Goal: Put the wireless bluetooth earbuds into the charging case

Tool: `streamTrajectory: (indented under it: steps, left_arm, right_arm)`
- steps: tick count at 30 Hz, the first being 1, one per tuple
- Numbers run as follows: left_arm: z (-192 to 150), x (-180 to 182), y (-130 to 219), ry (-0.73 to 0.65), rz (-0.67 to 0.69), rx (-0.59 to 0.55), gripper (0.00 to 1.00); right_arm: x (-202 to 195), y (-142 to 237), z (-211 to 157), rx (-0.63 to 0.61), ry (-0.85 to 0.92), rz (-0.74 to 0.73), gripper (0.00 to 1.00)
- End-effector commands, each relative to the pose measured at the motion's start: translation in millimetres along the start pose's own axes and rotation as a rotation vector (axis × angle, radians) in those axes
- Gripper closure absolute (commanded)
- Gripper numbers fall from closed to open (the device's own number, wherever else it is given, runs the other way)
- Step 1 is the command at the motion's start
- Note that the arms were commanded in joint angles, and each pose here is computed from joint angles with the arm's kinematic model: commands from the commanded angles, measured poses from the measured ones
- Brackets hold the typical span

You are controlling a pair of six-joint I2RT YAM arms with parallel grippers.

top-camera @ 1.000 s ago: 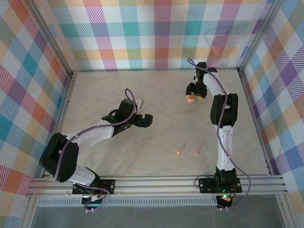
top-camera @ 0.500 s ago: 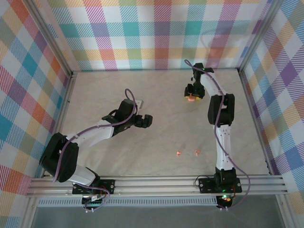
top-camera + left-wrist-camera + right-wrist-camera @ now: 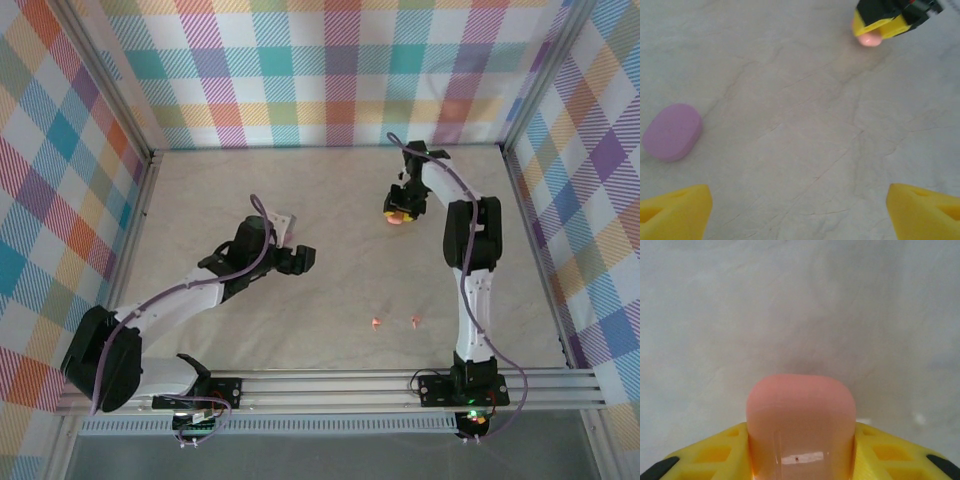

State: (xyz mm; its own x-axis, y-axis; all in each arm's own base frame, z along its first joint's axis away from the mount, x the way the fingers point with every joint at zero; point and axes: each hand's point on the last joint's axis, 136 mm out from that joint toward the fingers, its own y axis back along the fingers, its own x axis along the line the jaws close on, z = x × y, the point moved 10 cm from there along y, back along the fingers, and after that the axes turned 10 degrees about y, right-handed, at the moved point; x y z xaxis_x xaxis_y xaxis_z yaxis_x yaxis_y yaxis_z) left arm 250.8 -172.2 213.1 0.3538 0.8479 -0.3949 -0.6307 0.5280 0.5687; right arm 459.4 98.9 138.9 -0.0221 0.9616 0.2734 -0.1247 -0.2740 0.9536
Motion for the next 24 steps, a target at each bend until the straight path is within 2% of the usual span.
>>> streamTrajectory:
  steps: [1, 7, 11, 15, 24]
  left_arm:
    - [9.0, -9.1, 11.0, -0.046, -0.126, -0.086, 0.14]
    - [16.2, -23.3, 25.4, -0.076, -0.218, -0.146, 0.21]
    - [15.3, -27.0, 30.1, -0.041, -0.251, -0.220, 0.21]
    - [12.8, -30.5, 32.0, 0.022, -0.316, -0.341, 0.21]
    - [18.6, -63.1, 22.6, 0.066, -0.437, -0.435, 0.23]
  right_arm:
    - [26.1, 42.1, -6.0, -0.142, -0.067, 0.222, 0.62]
    - [45.8, 70.3, -42.5, -0.228, -0.108, 0.369, 0.65]
    - [63.0, 88.5, -70.1, -0.273, -0.124, 0.439, 0.64]
    - [81.9, 104.2, -94.7, -0.314, -0.123, 0.489, 0.64]
    - [120.2, 136.4, -136.3, -0.400, -0.152, 0.627, 0.64]
